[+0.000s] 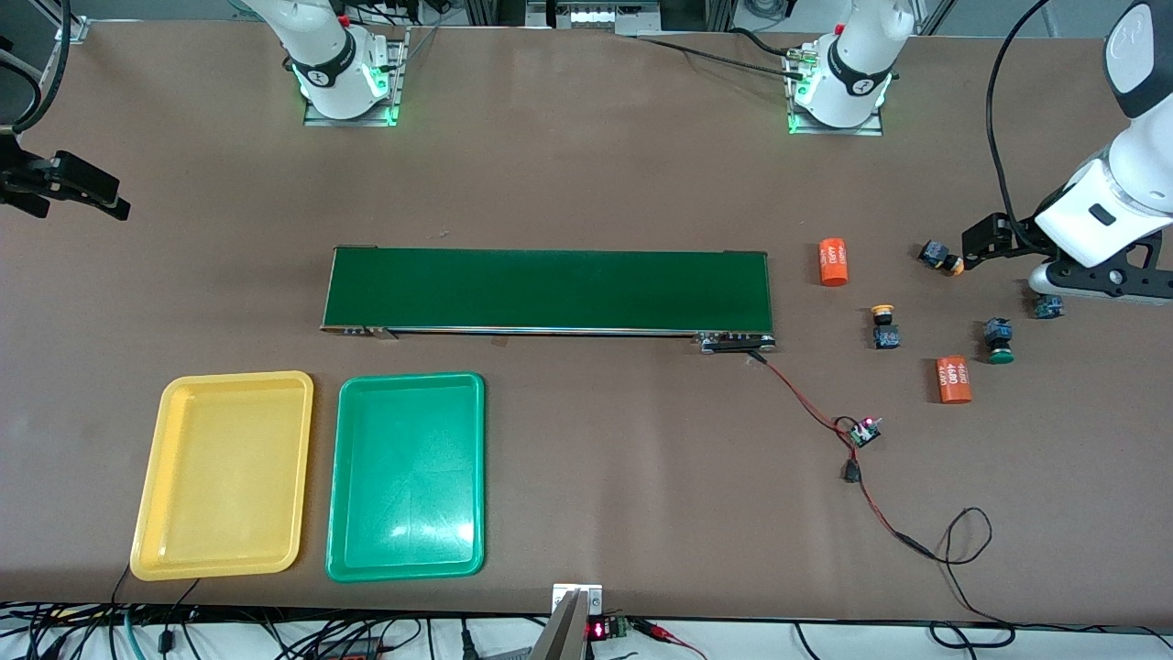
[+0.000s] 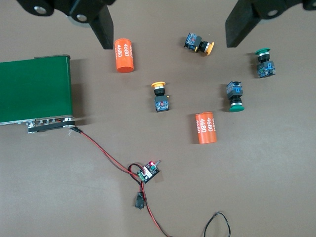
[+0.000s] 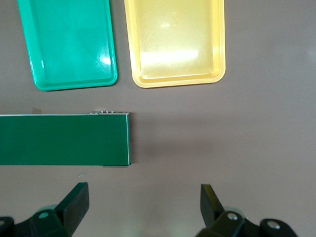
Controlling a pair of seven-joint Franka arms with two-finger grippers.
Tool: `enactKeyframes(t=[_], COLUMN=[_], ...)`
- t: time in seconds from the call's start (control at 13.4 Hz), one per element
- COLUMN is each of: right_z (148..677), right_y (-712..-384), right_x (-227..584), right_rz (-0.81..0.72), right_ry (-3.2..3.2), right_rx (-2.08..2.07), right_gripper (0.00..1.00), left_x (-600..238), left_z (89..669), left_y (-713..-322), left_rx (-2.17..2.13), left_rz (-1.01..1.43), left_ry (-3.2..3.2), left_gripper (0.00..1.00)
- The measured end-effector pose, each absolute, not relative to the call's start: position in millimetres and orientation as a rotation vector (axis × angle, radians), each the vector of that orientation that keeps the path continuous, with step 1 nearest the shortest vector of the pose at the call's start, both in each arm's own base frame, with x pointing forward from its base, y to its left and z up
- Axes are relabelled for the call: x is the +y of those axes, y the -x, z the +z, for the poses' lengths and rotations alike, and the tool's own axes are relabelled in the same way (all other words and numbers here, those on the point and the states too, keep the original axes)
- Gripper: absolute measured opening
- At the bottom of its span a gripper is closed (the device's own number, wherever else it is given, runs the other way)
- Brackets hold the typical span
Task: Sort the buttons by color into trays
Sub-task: 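Reach down and grasp the green-cap button with the left gripper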
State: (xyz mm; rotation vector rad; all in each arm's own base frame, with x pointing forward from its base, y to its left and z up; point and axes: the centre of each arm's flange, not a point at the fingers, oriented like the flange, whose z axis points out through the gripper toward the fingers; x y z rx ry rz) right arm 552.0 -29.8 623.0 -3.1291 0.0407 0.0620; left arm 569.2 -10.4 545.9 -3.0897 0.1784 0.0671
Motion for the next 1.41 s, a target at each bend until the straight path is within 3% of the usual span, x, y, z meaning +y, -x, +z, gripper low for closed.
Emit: enactKeyframes(t=[0.89,1.41], right_z=[623.6,623.6], right_y=[-551.7,-551.6], right_x=[-29.7,-30.3], right_rz=[0.060,0.061], right_ry=[3.130,3.136], right_rx=[0.040,0.040], right_gripper=[1.00,1.00], left_x=[-13.4,11.7], left_z=[541.8,491.0], left_y=[-569.4,-590.5], left_rx=[0.186,0.118], left_rz=[0.093,0.287], left_ry=[3.089,3.081], left_gripper=[1.00,1.00])
